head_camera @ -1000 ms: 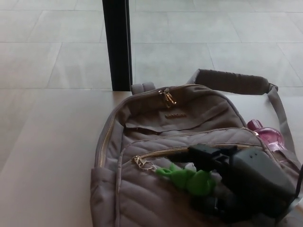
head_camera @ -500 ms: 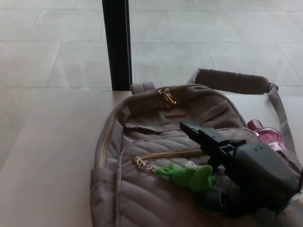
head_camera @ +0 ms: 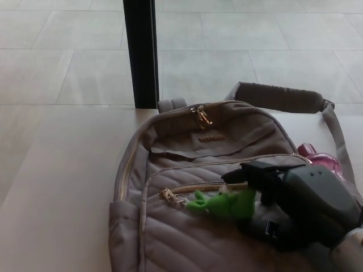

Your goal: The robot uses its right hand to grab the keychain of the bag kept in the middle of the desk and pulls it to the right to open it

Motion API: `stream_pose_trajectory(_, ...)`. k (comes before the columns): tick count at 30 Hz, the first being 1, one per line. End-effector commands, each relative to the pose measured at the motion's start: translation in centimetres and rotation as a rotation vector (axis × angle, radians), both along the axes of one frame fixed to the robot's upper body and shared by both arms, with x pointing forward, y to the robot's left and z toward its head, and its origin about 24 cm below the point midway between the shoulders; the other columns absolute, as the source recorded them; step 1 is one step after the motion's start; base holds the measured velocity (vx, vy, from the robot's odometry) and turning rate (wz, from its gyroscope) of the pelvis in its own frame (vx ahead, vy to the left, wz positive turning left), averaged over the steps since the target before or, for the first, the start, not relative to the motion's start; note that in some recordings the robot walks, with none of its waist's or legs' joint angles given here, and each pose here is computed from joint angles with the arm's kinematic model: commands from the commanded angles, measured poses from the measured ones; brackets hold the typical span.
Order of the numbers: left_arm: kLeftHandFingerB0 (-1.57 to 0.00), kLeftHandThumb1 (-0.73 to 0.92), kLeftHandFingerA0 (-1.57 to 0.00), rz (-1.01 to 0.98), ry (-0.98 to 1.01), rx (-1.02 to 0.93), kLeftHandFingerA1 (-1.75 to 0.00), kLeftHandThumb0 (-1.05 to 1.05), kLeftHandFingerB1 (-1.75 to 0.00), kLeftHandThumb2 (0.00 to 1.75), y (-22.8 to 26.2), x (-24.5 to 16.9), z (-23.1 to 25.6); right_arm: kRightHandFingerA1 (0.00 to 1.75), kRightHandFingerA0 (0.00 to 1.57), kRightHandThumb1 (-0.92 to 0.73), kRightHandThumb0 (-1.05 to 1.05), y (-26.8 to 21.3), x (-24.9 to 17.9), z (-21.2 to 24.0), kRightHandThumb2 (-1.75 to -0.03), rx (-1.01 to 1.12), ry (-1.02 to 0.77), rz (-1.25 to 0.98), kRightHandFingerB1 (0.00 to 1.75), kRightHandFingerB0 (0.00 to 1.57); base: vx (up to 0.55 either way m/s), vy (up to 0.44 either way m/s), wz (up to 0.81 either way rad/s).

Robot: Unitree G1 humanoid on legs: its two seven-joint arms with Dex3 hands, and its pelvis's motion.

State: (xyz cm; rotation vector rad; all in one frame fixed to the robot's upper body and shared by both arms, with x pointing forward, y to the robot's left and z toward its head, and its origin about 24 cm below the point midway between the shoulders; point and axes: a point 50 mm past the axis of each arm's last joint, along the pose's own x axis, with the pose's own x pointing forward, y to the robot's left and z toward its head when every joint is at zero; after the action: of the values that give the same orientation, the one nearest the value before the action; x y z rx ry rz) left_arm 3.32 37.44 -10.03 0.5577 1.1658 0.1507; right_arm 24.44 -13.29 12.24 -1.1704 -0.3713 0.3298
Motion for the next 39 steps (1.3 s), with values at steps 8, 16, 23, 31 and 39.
stream_pose_trajectory(8,-0.73,0.68,-0.8,-0.011,-0.023,0.01,-0.78,-0.58,-0.49,0.61,0.3,0.2,0.3,1.75,0.94,-0.67,-0.3,-1.8,0.1,-2.6,-0.68,-0.011,0.069,-0.081,0.65,0.88,0.0,0.0,0.0)
stream_pose_trajectory(16,-0.71,0.72,-0.77,0.005,-0.028,0.017,-0.63,-0.62,-0.46,0.62,0.4,-0.1,0.4,1.75,1.03,-0.57,-0.23,-1.2,-0.2,-2.2,-0.86,0.096,-0.073,-0.03,1.01,0.89,0.0,0.0,0.0)
stream_pose_trajectory(23,-0.67,0.78,-0.75,-0.004,-0.02,0.015,-0.63,-0.67,-0.44,0.64,0.4,-0.1,0.4,1.38,1.28,-0.43,-0.3,-0.5,-0.3,-1.6,-0.98,0.176,-0.174,-0.039,0.87,0.8,0.0,0.0,0.0)
stream_pose_trajectory(31,-0.69,0.8,-0.78,-0.01,-0.01,0.024,-0.63,-0.71,-0.45,0.64,0.5,-0.3,0.4,1.75,0.97,-0.48,-0.19,-0.1,-0.5,-1.0,-1.04,0.166,-0.218,-0.068,1.65,0.68,0.0,0.0,0.0)
stream_pose_trajectory(39,-0.7,0.83,-0.79,0.02,-0.021,0.023,-0.61,-0.78,-0.44,0.65,0.5,-0.5,0.4,1.74,1.12,-0.59,-0.13,-1.2,0.2,0.5,-1.05,0.113,-0.255,-0.072,1.46,0.78,0.0,0.0,0.0)
